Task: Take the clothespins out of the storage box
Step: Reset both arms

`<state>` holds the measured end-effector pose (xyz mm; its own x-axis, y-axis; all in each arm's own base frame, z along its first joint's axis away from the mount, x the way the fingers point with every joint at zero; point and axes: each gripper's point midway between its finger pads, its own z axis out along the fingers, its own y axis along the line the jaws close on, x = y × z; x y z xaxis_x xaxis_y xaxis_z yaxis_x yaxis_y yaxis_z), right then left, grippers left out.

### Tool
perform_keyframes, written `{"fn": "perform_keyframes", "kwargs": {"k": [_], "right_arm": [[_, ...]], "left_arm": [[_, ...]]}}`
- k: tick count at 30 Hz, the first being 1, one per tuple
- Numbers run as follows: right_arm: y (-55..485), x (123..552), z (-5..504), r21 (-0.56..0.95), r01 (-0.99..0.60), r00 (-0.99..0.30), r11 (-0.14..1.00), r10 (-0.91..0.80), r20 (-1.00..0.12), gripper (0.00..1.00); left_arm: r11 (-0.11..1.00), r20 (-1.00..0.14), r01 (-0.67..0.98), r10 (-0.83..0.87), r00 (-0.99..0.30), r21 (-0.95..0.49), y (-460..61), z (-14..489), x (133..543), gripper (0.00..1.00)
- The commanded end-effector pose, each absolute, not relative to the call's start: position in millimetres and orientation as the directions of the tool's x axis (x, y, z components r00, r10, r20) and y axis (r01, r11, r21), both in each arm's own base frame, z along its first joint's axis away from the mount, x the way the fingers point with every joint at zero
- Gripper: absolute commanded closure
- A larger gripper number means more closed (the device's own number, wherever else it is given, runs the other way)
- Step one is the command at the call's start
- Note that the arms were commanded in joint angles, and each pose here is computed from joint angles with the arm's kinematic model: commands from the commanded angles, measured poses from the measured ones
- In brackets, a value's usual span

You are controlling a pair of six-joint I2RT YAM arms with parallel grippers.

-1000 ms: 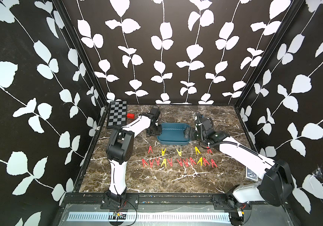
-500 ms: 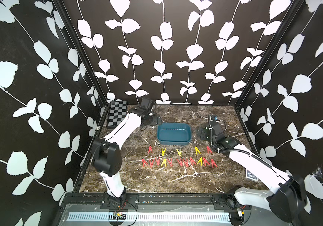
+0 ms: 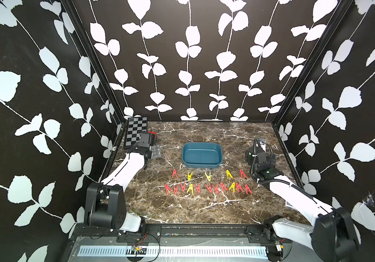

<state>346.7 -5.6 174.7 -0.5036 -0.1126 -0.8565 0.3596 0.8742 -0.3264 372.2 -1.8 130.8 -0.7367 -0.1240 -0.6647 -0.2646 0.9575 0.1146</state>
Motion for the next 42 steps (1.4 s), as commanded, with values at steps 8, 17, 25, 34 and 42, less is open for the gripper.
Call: {"fn": "perform_keyframes", "kwargs": {"k": [8,17,25,34,42], "right_arm": [[-32,375,138,-0.337,0.358,-0.464,0.871,-0.147,-0.873,0.0],[-26,381,112,-0.232,0.271,-0.349,0.934,-0.129,-0.928,0.0],[-13,389,97,-0.19,0.133,-0.357,0.973,-0.132,-0.925,0.0],[-11,396,92,-0.151,0.08,-0.376,0.985,-0.11,-0.92,0.01],[-12,395,93,-0.15,0.081,-0.374,0.985,-0.109,-0.921,0.01]], "left_arm": [[0.909,-0.835,-0.323,0.045,-0.548,0.261,39,135,408,0.01],[0.942,-0.916,-0.261,0.099,-0.388,0.212,32,119,389,0.01],[0.974,-0.91,-0.089,0.159,-0.383,0.208,5,109,401,0.01],[0.981,-0.923,-0.035,0.166,-0.348,0.19,-3,96,400,0.01],[0.981,-0.925,-0.036,0.168,-0.341,0.191,-3,97,400,0.01]]}}
